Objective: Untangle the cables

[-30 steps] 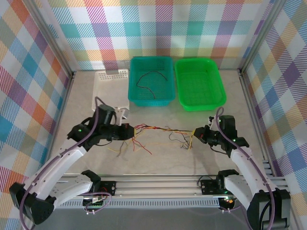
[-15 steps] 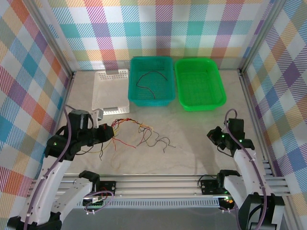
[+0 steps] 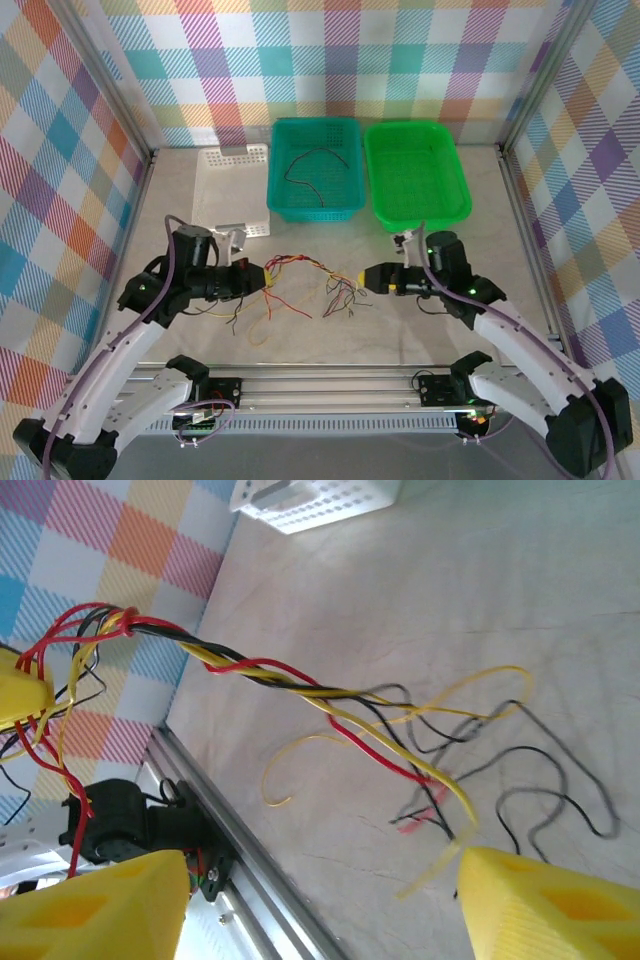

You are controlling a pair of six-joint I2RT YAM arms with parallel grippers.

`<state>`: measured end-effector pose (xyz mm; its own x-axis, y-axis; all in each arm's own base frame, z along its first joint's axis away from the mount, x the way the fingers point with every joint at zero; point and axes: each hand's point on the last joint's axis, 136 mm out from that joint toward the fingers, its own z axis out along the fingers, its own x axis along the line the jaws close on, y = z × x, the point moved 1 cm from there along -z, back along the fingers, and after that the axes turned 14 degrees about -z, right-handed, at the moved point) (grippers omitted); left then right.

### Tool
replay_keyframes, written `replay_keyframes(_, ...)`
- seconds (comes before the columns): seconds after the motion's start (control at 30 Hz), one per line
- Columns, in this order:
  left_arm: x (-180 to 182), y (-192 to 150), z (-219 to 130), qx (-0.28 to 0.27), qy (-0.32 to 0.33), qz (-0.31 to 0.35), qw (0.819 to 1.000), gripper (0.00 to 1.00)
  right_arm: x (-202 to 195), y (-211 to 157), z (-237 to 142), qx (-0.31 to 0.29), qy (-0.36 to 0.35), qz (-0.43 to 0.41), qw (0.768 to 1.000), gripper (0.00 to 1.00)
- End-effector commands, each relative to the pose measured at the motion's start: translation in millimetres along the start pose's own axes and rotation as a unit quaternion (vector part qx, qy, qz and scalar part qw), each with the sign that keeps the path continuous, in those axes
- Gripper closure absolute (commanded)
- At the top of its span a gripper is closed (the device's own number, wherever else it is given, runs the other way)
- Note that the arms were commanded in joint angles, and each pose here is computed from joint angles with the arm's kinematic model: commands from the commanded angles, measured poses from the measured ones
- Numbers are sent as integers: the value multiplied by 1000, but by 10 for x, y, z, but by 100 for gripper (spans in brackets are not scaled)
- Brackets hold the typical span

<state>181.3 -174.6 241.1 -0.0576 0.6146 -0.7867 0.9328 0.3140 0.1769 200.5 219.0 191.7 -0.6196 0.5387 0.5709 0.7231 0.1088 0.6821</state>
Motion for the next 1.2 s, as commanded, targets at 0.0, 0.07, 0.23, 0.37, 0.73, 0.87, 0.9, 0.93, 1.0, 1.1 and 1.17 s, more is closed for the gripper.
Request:
replay_keyframes(0.0, -217, 26, 73, 4, -27, 19, 999, 100, 139, 228, 134, -26, -4, -81, 996, 25)
replay_keyframes(0.07, -229, 1, 125, 13, -23, 24, 999, 100, 143, 257, 243, -21, -25, -103, 994, 24)
replay_keyframes(0.23, -248, -53, 121, 23, -25, 32, 999, 100, 29, 325, 390, -23, -88, -153, 984, 29)
replay_keyframes(0.37, -192, -90, 142, 30, -19, 27, 999, 100, 107, 317, 431, -43, -68, -177, 981, 38)
replay_keyframes(0.73, -283, -103, 184, 47, -43, 15, 998, 100, 95, 81, 684, -23, -45, -203, 978, 62)
replay_keyframes(0.87, -211, -104, 147, 39, -22, 20, 999, 100, 13, 102, 632, -26, -76, -203, 976, 100)
replay_keyframes(0.9, -179, -95, 121, 33, -11, 24, 999, 100, -61, 106, 597, -22, -101, -194, 975, 100)
replay_keyframes(0.93, -128, -79, 89, 25, 6, 24, 999, 100, -118, 92, 564, -19, -120, -188, 975, 100)
replay_keyframes(1.0, -42, -24, -9, 7, 31, 22, 999, 100, -355, 47, 462, -6, -191, -164, 968, 100)
replay_keyframes(1.1, 55, 88, -196, -23, 51, 6, 998, 100, -808, -150, 297, 40, -283, -105, 953, 100)
replay_keyframes(1.17, 90, 142, -318, -37, 59, 2, 998, 100, -1131, -343, 168, 69, -320, -33, 944, 100)
